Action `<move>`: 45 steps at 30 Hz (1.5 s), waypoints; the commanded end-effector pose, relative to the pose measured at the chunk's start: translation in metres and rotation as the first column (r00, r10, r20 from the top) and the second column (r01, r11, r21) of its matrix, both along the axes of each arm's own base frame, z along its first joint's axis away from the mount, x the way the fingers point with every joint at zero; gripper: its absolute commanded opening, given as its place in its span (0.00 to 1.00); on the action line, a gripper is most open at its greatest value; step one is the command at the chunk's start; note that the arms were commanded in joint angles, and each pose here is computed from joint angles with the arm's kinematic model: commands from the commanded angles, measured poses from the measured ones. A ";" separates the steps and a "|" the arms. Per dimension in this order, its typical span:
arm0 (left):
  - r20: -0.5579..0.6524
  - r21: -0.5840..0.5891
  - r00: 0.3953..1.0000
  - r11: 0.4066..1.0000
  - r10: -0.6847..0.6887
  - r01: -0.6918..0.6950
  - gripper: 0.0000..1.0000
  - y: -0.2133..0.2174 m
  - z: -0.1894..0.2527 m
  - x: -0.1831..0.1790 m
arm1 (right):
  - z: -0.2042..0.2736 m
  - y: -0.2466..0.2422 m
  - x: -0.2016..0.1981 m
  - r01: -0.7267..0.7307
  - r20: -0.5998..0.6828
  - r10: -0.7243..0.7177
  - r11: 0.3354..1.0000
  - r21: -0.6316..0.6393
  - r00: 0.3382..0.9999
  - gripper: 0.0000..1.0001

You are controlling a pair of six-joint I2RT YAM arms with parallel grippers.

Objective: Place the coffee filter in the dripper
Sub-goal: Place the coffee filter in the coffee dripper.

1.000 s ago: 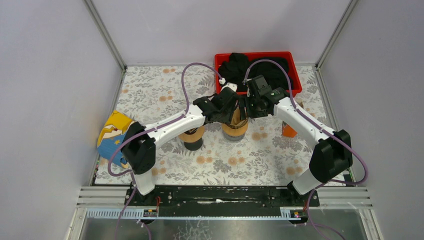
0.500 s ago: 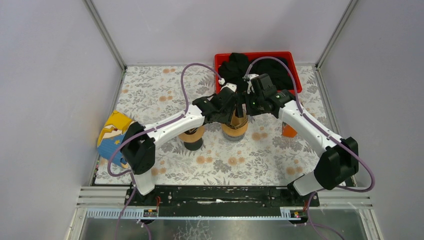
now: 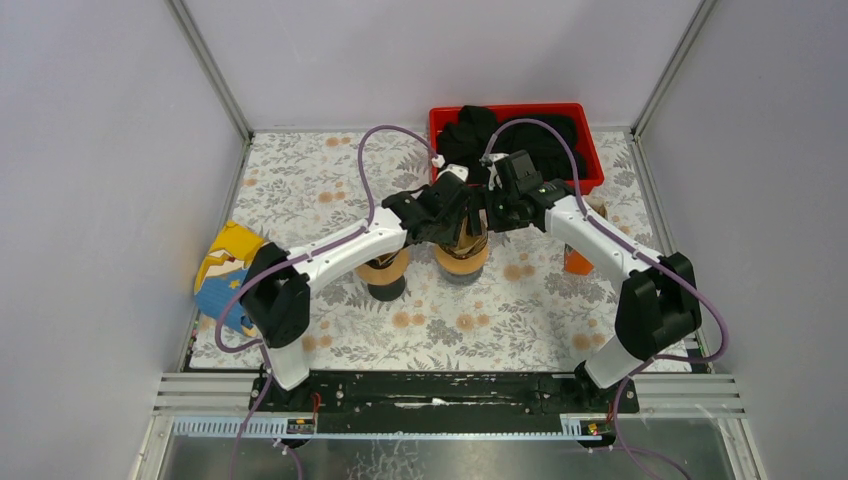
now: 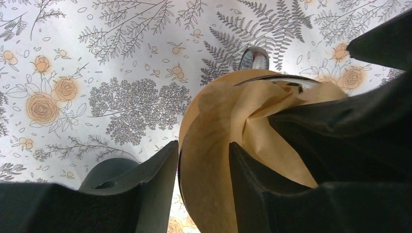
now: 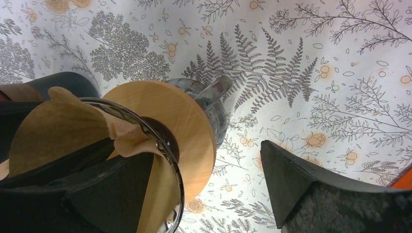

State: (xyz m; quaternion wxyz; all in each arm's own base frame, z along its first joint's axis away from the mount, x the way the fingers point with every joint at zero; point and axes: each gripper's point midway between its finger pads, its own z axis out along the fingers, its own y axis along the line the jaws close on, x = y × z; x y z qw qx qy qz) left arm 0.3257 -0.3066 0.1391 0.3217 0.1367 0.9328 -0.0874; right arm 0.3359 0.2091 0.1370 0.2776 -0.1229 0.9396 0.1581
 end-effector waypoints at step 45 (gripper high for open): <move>0.047 -0.139 0.999 0.990 -0.010 0.017 0.41 -0.016 0.019 -0.006 | -0.021 -0.003 -0.022 0.035 -0.109 -0.034 0.999 0.010 0.993 0.97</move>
